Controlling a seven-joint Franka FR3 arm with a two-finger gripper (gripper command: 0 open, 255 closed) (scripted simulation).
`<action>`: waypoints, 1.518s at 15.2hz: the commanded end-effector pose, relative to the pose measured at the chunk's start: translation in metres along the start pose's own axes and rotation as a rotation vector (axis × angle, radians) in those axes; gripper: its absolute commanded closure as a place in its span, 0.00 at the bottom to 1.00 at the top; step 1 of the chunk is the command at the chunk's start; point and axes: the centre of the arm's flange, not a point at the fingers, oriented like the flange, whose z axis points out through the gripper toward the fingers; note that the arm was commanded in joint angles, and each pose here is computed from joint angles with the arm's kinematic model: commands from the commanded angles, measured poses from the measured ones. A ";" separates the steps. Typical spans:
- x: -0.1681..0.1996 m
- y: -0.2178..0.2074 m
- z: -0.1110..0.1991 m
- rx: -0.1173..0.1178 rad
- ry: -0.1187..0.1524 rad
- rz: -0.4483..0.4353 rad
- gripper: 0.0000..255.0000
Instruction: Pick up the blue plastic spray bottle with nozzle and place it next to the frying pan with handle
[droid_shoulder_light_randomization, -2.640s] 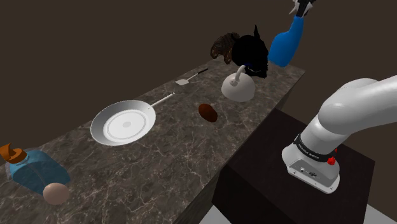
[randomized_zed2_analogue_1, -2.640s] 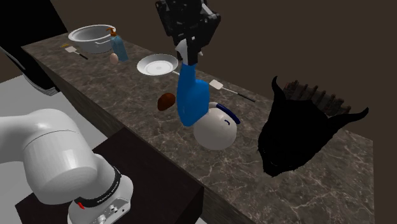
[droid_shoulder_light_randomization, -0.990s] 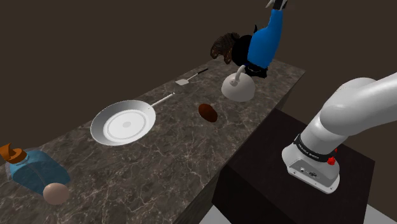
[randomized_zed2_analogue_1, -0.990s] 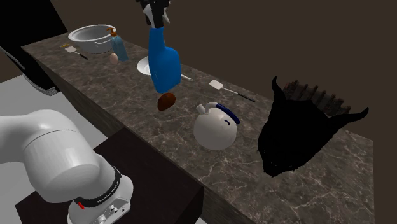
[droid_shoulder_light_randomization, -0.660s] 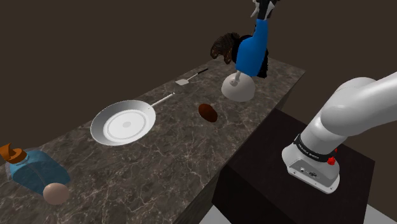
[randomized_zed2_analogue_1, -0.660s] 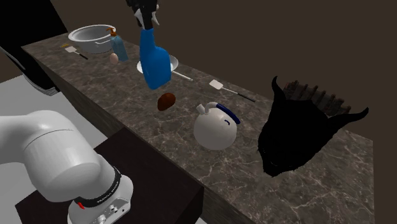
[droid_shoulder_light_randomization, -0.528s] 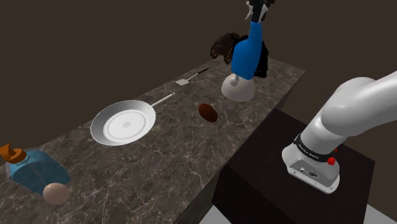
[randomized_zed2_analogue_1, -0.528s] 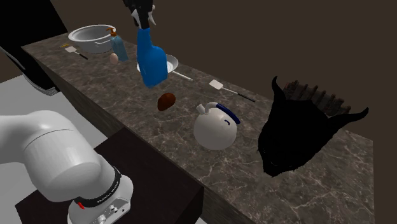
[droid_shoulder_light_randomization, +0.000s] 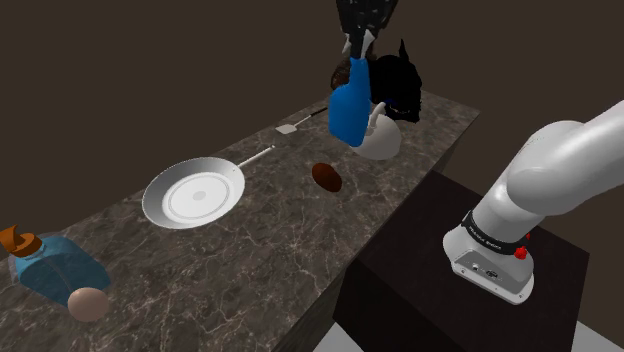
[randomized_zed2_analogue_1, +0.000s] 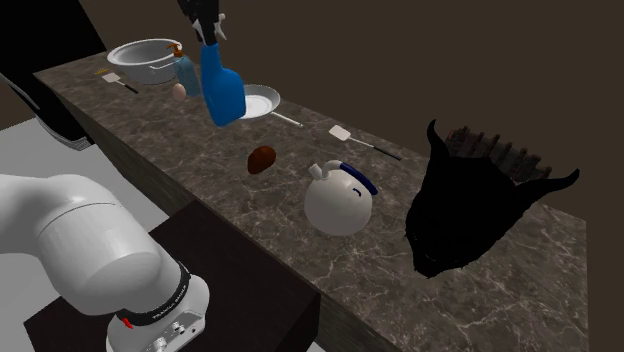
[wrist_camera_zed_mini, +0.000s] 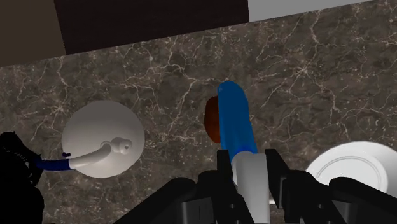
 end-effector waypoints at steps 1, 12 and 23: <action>0.003 -0.024 0.008 0.001 0.001 0.001 1.00; 0.027 -0.161 0.049 0.001 0.001 0.001 1.00; 0.050 -0.299 0.090 0.001 0.001 0.001 1.00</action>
